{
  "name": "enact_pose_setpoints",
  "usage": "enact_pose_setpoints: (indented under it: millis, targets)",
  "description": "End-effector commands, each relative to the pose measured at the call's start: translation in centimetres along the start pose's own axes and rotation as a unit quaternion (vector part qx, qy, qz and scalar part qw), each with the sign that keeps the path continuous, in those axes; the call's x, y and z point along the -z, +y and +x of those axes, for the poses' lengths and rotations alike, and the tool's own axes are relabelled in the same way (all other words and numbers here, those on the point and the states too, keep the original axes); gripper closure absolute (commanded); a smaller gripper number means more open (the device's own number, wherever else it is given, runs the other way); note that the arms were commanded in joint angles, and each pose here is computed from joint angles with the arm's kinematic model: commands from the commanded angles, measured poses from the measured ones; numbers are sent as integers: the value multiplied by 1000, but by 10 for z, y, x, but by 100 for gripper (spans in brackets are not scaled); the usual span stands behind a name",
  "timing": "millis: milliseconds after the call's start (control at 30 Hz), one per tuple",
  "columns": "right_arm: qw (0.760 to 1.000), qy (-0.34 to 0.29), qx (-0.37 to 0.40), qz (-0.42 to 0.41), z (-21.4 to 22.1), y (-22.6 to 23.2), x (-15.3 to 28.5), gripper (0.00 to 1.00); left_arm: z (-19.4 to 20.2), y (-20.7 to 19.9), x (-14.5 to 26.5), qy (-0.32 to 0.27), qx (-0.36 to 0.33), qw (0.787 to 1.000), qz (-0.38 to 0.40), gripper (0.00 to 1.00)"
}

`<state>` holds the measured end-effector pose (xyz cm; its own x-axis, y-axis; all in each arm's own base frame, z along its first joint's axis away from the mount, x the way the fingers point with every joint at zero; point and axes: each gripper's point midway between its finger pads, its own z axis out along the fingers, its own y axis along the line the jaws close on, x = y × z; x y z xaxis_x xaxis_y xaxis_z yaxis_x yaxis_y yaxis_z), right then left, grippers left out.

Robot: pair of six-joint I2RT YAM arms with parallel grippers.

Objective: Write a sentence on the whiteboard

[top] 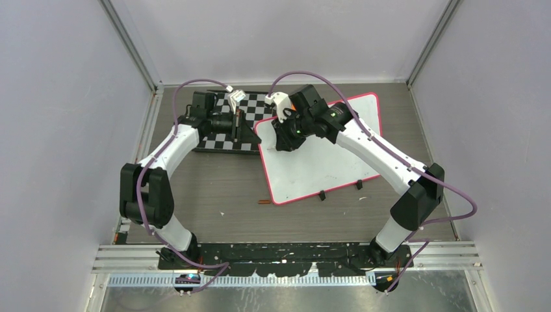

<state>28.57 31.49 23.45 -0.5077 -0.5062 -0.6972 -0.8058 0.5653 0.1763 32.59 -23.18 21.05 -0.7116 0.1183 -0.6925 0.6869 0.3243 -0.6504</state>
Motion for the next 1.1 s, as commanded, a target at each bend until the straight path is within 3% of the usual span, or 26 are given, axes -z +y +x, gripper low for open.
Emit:
enact_pose_setpoints:
  millis: [0,500,1067]
  targets:
    - [999,-36,15,12,-24,-1,5,100,-7,-1,-2,-6,-22,1000,4,100]
    - [999,-26,23,25,-22,-7,-3,100,-4,-4,-2,-5,-25,1000,4,100]
    - [995,-43,26,91,-52,-44,6,100,-4,-4,-1,-4,-29,1000,2,100]
